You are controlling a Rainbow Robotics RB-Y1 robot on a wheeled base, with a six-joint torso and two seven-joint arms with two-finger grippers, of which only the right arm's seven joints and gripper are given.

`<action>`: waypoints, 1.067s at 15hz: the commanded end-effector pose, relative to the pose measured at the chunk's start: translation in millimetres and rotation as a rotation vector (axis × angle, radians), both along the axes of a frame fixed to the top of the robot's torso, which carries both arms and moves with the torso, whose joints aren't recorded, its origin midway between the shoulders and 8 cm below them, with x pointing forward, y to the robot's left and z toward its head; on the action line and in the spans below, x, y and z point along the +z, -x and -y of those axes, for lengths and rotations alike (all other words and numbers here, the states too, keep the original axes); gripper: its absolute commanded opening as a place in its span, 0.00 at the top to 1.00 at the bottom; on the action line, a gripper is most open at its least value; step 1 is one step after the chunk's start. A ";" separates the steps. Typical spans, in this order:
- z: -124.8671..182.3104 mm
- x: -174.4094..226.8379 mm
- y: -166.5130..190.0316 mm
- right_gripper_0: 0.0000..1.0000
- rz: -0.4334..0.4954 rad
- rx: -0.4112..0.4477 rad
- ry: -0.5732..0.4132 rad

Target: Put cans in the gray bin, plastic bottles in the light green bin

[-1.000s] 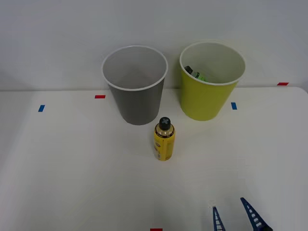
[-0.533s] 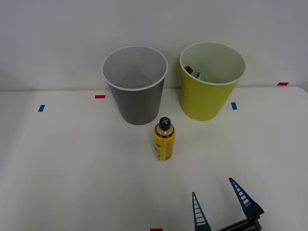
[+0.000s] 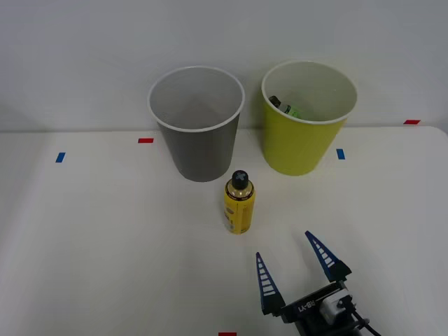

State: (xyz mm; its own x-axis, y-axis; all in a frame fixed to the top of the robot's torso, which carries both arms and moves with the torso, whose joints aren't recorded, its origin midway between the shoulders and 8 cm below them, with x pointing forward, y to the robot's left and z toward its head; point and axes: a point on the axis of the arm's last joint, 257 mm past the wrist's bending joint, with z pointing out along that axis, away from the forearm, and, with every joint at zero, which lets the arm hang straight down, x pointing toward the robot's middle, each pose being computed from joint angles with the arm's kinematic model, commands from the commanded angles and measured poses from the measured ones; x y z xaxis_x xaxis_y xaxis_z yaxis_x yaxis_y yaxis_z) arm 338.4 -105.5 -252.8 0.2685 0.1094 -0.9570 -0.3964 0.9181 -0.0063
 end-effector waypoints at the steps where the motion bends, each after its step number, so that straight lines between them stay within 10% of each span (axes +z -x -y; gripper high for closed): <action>1: -17.3 4.9 -21.2 0.00 -0.007 0.034 0.015; 16: -84.4 40.0 -104.3 0.00 -0.047 0.068 0.050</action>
State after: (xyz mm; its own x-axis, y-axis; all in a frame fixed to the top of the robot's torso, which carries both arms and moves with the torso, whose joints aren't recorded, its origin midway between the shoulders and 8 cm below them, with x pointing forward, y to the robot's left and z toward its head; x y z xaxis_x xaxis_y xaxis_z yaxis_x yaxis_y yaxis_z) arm 439.8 -23.7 -213.6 0.2168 0.0869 -0.9723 -0.4571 0.8892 -0.0224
